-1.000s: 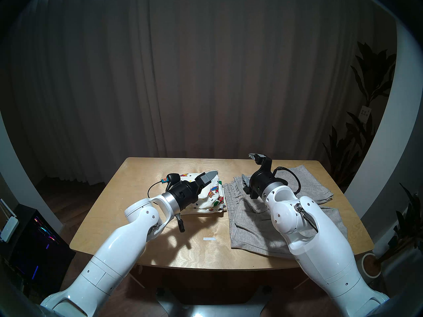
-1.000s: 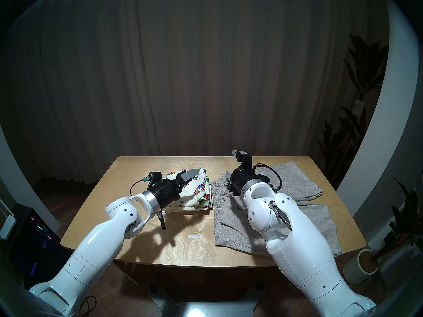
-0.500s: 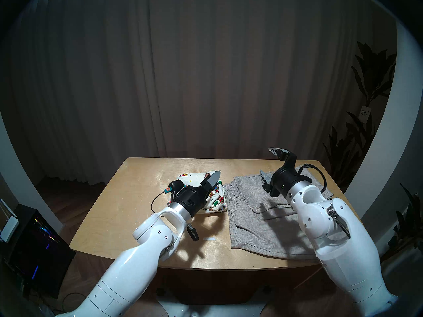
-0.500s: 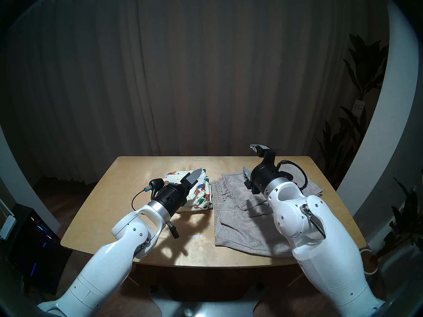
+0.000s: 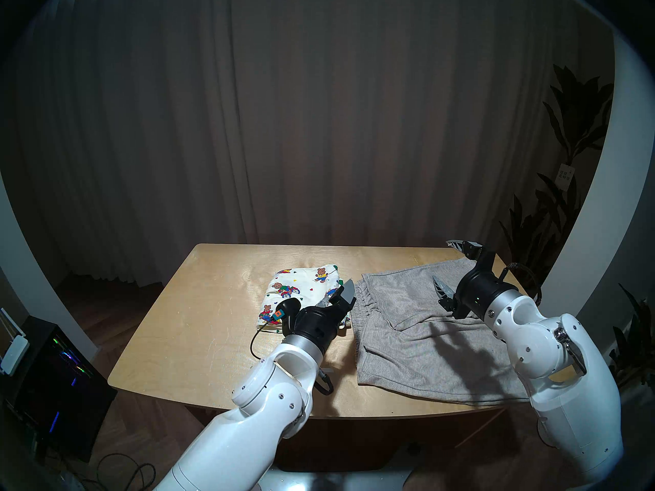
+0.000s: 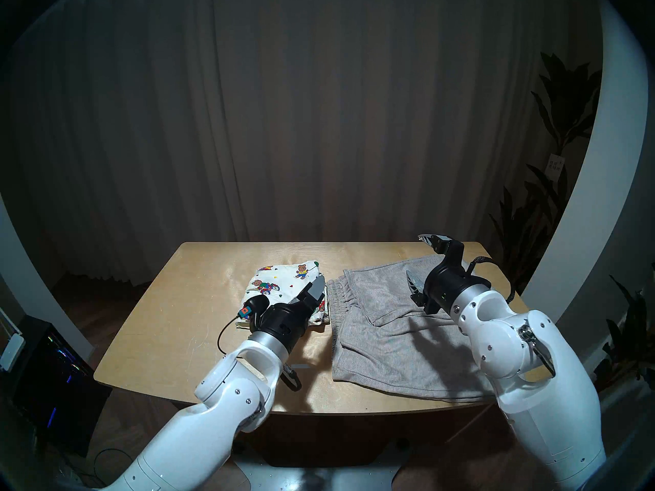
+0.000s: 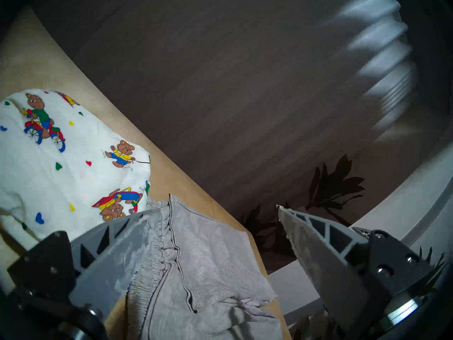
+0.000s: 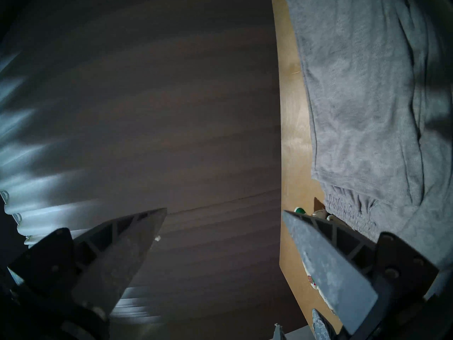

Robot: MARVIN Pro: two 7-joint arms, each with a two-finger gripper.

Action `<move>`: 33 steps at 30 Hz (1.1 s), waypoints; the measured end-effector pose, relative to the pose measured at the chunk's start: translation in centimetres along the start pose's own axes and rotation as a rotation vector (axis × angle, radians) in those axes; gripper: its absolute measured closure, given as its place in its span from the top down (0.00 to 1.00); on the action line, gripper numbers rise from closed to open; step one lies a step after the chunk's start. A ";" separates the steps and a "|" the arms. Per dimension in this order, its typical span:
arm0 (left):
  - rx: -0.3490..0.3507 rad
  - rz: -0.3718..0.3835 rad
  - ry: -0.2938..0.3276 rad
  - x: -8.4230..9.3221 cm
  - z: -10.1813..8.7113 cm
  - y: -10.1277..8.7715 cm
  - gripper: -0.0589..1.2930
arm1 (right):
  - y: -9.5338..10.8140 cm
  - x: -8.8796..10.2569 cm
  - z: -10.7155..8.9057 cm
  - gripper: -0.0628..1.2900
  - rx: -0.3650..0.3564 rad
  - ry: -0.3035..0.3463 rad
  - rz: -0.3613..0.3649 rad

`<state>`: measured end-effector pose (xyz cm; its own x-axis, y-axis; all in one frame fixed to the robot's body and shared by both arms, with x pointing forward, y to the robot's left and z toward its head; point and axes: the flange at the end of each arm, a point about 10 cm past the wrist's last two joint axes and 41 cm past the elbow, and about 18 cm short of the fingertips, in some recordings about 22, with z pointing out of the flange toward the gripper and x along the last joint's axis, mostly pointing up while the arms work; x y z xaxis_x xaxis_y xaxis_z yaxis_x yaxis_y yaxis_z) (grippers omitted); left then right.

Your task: Fold pants twice and stack them

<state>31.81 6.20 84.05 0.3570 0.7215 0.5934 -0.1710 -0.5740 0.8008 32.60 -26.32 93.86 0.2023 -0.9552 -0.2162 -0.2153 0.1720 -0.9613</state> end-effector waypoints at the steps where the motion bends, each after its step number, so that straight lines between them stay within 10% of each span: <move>1: 0.016 0.001 0.002 -0.5 -0.3 0.0 0.94 | 0.0 0.2 -0.5 0.95 -0.013 -0.005 0.013; 12: 0.029 -0.008 -0.004 -2.2 -1.1 0.7 0.94 | 0.3 1.3 -3.4 0.95 -0.068 -0.012 0.044; 25: 0.008 -0.205 -0.011 -2.5 -1.8 1.3 0.94 | 0.8 4.0 -7.6 0.95 -0.079 0.046 0.003; 33: 0.112 -0.313 -0.044 -3.5 -3.2 0.9 0.94 | 2.1 5.3 -9.6 0.95 -0.092 0.100 0.012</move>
<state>27.44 4.39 82.99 0.4162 0.8534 0.3139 0.0543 -0.3679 0.9283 24.03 -33.37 92.36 0.1042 -0.9732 -0.2050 -0.3049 0.1650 -0.9380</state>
